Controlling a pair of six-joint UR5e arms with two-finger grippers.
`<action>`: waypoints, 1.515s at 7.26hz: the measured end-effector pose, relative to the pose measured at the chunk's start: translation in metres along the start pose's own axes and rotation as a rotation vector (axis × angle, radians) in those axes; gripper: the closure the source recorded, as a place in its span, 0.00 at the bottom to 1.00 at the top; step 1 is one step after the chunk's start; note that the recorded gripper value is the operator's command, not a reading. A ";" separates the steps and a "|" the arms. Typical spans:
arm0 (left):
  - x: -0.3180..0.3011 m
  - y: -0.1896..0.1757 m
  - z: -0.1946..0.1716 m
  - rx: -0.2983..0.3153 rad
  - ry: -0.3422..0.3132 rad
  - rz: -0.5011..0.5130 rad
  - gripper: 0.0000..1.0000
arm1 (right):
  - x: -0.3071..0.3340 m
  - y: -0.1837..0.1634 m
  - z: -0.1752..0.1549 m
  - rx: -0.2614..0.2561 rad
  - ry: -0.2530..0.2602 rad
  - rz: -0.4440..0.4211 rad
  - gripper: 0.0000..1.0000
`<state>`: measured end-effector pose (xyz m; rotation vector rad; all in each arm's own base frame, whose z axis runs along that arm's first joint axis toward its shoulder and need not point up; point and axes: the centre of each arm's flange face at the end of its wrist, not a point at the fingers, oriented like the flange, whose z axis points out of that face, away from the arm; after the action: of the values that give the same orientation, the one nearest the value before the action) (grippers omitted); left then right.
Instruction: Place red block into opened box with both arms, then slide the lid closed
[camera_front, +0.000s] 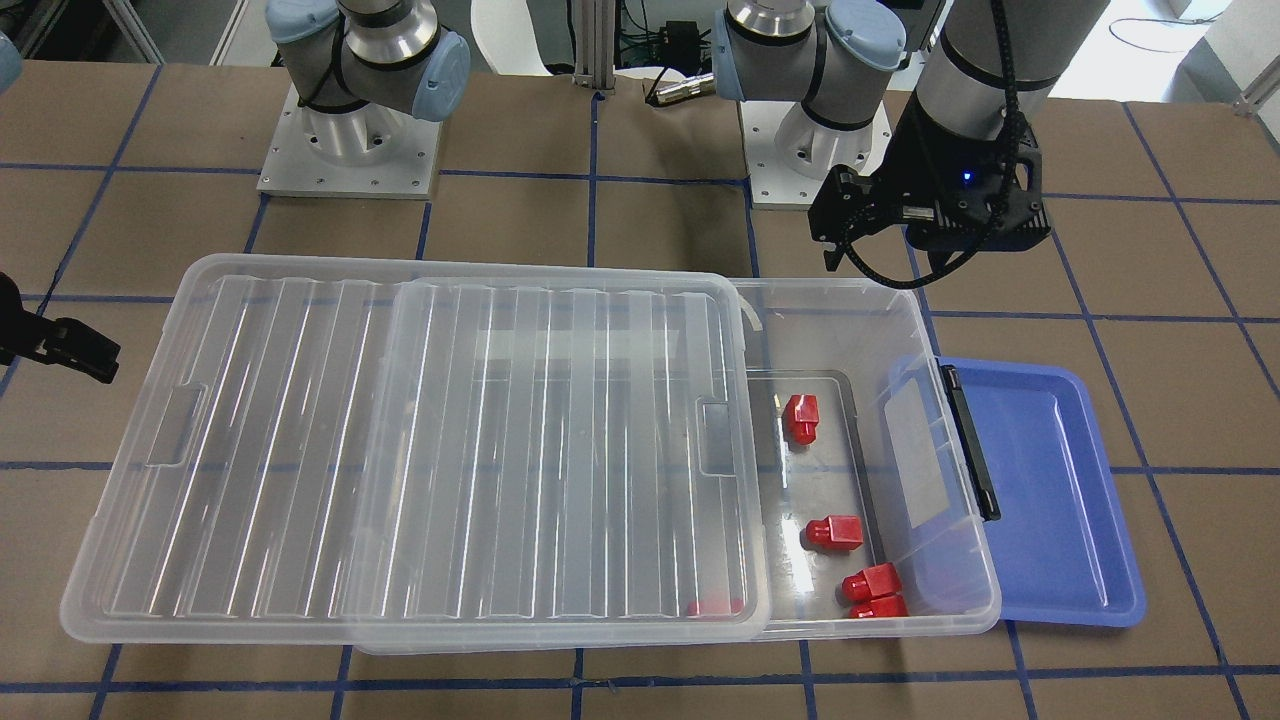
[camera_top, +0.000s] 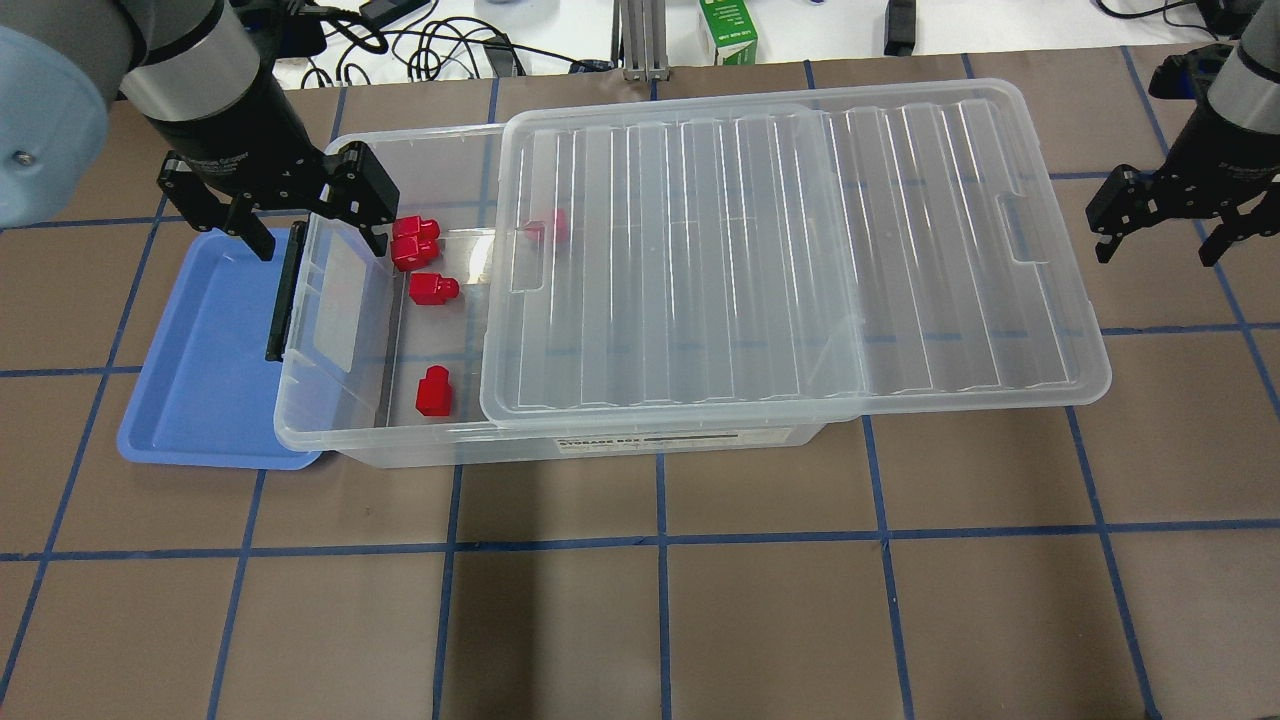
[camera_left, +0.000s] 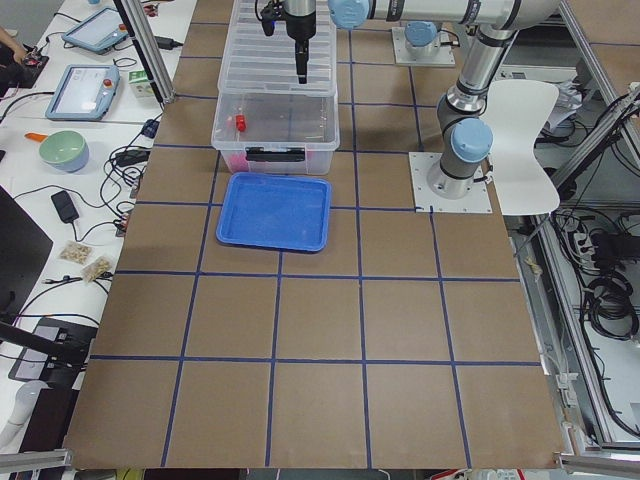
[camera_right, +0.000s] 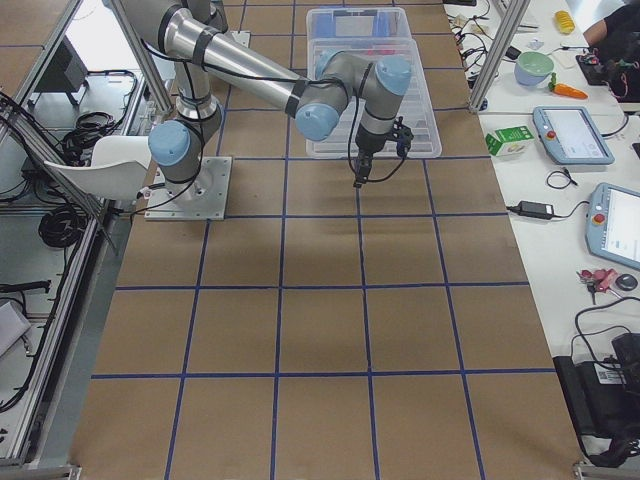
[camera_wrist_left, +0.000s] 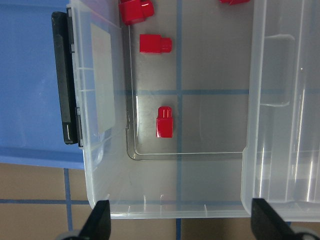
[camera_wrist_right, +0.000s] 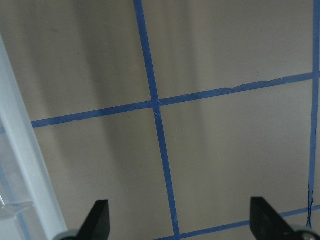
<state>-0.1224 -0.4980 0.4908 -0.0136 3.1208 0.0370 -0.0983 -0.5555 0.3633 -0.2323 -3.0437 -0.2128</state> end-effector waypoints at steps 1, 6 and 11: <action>0.000 0.000 0.002 -0.003 0.001 -0.002 0.00 | -0.001 0.001 0.002 -0.004 -0.004 -0.005 0.00; 0.000 -0.002 0.002 0.006 -0.003 -0.003 0.00 | -0.019 -0.003 0.010 -0.018 -0.012 -0.079 0.00; 0.000 -0.004 0.002 0.007 -0.003 -0.010 0.00 | -0.067 -0.002 0.006 -0.006 -0.001 -0.153 0.00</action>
<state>-0.1226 -0.5016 0.4890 -0.0292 3.1180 0.0257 -0.0333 -0.5666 0.3511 0.0012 -3.0637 -0.2314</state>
